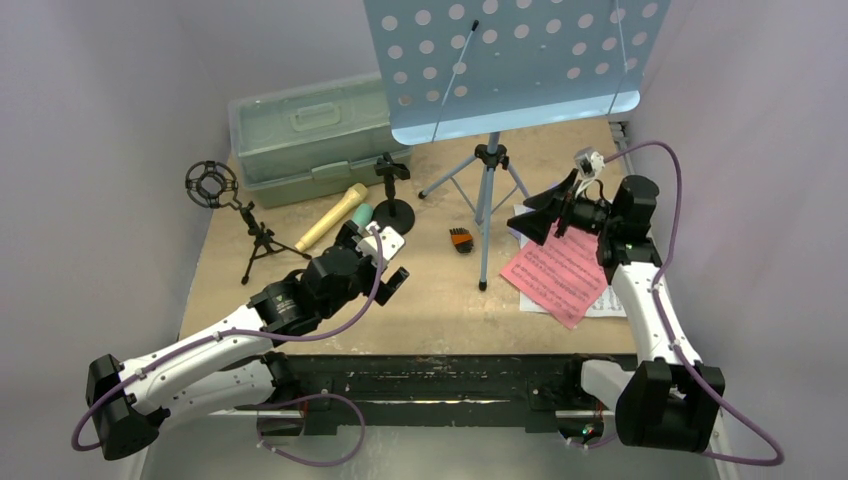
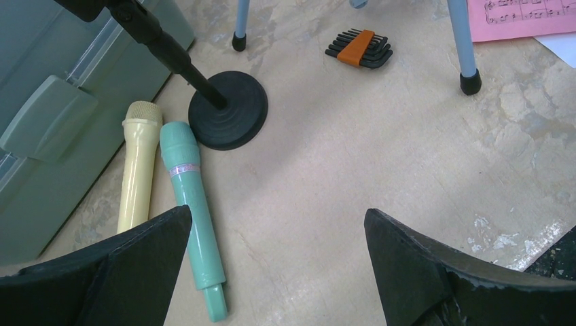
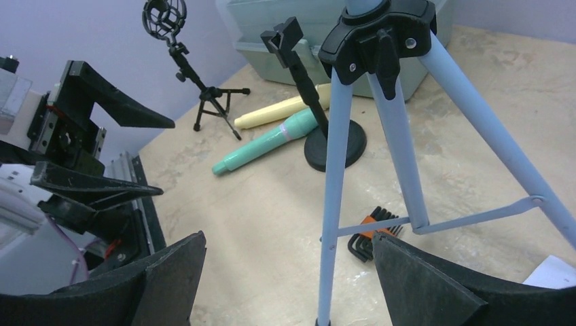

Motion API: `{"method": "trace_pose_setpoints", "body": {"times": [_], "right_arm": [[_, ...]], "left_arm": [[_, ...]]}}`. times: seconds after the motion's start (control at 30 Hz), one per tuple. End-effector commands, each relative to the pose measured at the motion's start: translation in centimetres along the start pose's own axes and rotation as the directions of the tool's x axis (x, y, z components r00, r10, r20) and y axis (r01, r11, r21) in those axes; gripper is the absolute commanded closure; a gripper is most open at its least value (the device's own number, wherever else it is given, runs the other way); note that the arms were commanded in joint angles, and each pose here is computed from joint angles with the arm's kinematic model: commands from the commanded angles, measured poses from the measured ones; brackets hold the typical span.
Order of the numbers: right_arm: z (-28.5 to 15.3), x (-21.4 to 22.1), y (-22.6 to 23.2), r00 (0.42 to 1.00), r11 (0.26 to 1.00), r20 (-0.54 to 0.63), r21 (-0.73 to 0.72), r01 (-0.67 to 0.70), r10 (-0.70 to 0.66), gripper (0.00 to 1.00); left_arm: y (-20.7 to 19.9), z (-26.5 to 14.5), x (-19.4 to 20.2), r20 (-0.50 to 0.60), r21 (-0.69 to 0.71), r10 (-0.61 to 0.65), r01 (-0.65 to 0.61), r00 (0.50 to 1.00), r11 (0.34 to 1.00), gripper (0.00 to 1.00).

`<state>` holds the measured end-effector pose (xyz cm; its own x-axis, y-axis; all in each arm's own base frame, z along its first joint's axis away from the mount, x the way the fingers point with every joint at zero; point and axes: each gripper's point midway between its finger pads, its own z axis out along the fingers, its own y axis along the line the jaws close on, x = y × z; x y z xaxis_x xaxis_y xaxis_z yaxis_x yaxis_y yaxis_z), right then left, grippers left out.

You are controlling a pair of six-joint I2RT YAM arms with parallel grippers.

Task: Pack up the instrument practice props
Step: Unscrew the knob on the music stand.

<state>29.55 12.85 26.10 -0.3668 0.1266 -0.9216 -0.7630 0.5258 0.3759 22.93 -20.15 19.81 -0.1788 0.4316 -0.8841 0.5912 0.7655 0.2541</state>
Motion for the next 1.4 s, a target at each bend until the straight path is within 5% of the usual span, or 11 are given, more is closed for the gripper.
{"method": "trace_pose_setpoints", "body": {"times": [0.0,0.5,0.9,1.07,1.37], "right_arm": [[0.0,-2.2,1.1,0.999,0.998,0.021,-0.037,-0.049,0.049,0.04],[1.3,-3.3,-1.0,0.888,0.889,0.060,0.023,-0.458,0.456,0.07],[1.5,-6.0,-0.9,0.786,0.796,0.151,-0.006,-0.606,0.600,0.09],[1.6,-7.2,-1.6,0.780,0.795,0.197,0.004,-0.606,0.594,0.11],[1.6,-7.9,-3.8,0.911,0.929,0.274,0.122,-0.351,0.308,0.18]], "left_arm": [[0.6,-0.4,-1.8,0.050,-0.011,-0.018,0.019,0.999,1.000,0.01],[0.6,-0.4,-1.7,0.045,-0.012,-0.016,0.017,0.999,1.000,0.01],[0.6,-0.3,-1.6,0.042,-0.013,-0.015,0.016,0.999,1.000,0.01],[0.6,-0.3,-1.6,0.042,-0.015,-0.015,0.016,0.999,1.000,0.01],[0.5,-0.1,-1.4,0.029,-0.012,-0.008,0.009,1.000,1.000,0.01]]}}
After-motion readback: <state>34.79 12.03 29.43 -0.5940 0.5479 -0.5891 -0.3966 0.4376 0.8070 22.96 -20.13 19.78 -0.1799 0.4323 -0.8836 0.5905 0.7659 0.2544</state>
